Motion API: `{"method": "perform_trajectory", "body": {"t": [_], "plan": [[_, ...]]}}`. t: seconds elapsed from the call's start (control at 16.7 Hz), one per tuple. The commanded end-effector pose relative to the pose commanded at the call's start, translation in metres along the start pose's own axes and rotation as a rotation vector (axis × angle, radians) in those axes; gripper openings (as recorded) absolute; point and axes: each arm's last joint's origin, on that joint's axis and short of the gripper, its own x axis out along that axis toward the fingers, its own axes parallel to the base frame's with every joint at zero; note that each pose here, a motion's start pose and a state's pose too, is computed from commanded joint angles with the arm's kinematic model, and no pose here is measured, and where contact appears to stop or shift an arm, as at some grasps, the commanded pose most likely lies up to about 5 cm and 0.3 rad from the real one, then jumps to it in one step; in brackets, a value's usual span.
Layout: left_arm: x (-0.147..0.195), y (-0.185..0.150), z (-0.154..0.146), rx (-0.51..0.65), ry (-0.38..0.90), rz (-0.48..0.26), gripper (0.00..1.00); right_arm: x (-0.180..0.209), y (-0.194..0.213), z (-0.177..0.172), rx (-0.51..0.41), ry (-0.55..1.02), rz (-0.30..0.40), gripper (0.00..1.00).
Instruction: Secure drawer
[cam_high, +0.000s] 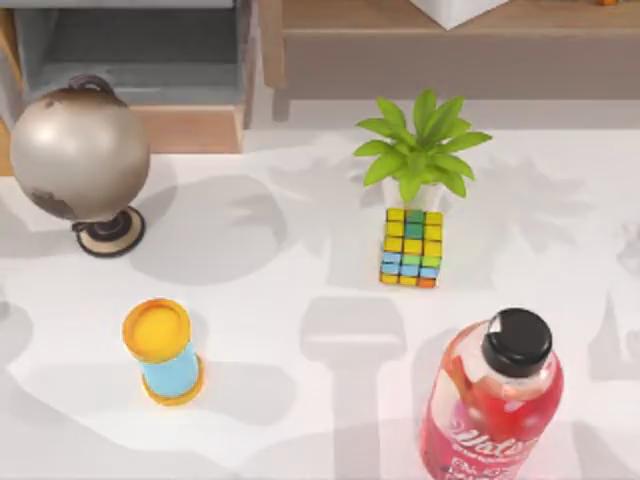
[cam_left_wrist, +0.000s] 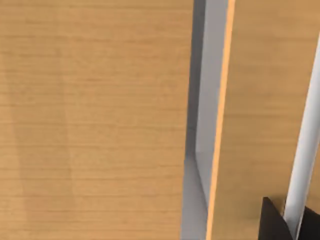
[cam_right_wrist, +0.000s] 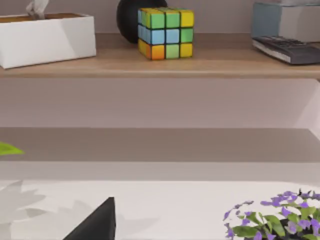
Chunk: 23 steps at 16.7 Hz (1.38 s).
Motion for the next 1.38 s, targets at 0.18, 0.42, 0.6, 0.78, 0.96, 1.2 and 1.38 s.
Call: {"method": "perform_trajectory", "body": {"t": [0.18, 0.42, 0.6, 0.78, 0.96, 1.2, 1.38], "plan": [[0.01, 0.001, 0.002, 0.0, -0.004, 0.001, 0.0, 0.0, 0.0, 0.0, 0.0, 0.0, 0.0, 1.0], [0.008, 0.0, -0.001, -0.002, 0.004, -0.003, 0.0, 0.0, 0.0, 0.0, 0.0, 0.0, 0.0, 1.0], [0.024, -0.002, -0.004, 0.001, 0.015, -0.006, 0.0, 0.0, 0.0, 0.0, 0.0, 0.0, 0.0, 1.0], [0.055, 0.003, -0.004, 0.004, 0.008, 0.007, 0.0, 0.0, 0.0, 0.0, 0.0, 0.0, 0.0, 1.0], [0.071, 0.002, 0.0, -0.002, 0.002, -0.002, 0.0, 0.0, 0.0, 0.0, 0.0, 0.0, 0.0, 1.0], [0.071, 0.002, 0.0, -0.003, 0.002, -0.002, 0.0, 0.0, 0.0, 0.0, 0.0, 0.0, 0.0, 1.0], [0.071, 0.002, 0.0, -0.003, 0.002, -0.002, 0.23, 0.0, 0.0, 0.0, 0.0, 0.0, 0.0, 1.0]]}}
